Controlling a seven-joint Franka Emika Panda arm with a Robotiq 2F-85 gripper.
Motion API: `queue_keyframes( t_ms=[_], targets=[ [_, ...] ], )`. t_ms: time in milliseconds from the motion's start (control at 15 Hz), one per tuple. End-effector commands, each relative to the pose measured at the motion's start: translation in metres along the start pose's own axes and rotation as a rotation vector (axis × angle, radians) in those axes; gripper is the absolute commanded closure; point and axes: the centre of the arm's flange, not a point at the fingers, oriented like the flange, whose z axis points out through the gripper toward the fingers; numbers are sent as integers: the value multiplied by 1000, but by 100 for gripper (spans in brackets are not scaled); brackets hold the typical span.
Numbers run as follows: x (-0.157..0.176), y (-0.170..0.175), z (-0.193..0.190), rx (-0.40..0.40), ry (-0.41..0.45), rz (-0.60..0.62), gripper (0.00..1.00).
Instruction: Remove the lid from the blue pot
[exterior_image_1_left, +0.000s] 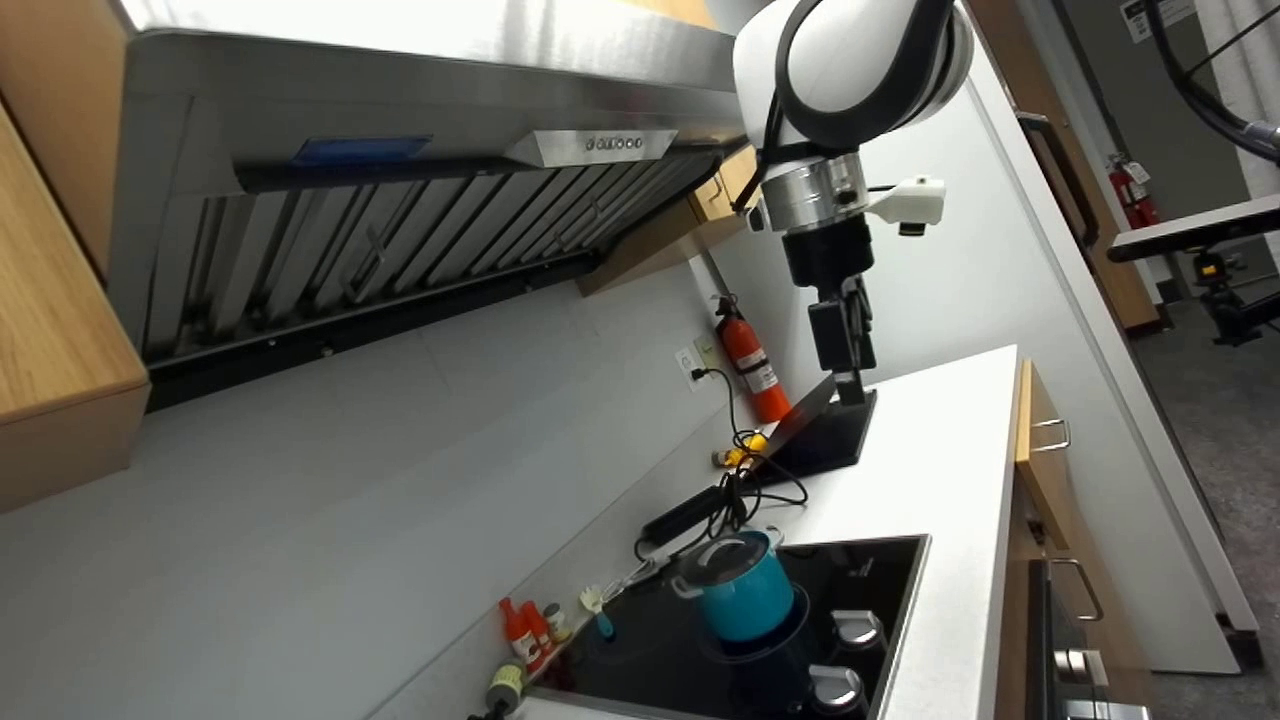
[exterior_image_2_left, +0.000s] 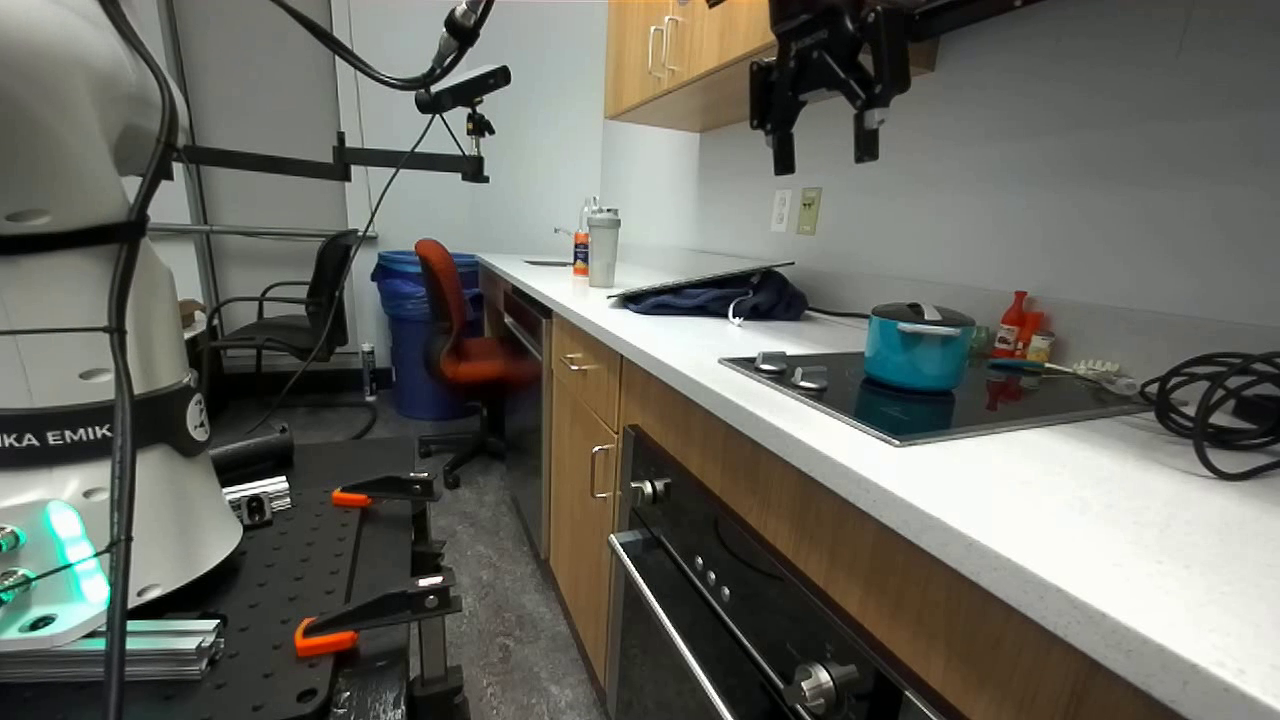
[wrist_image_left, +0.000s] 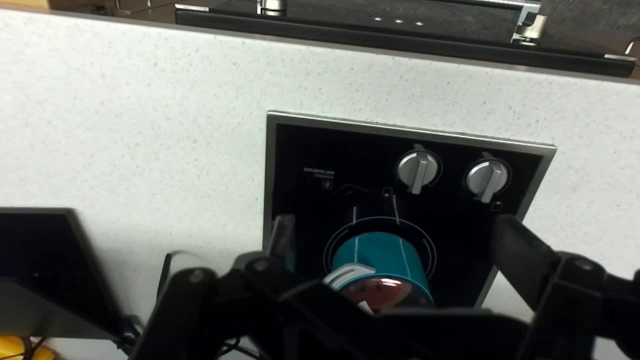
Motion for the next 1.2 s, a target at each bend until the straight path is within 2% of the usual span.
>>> queue_keyframes(
  t_ms=[0,733,800,1133],
  targets=[
    [24,21,4,-8,-17,-36,0],
    [36,33,9,-4,-86,-130,0],
    [26,25,14,-2,-62,-102,0],
    [28,26,14,0,-72,-113,0]
  ],
)
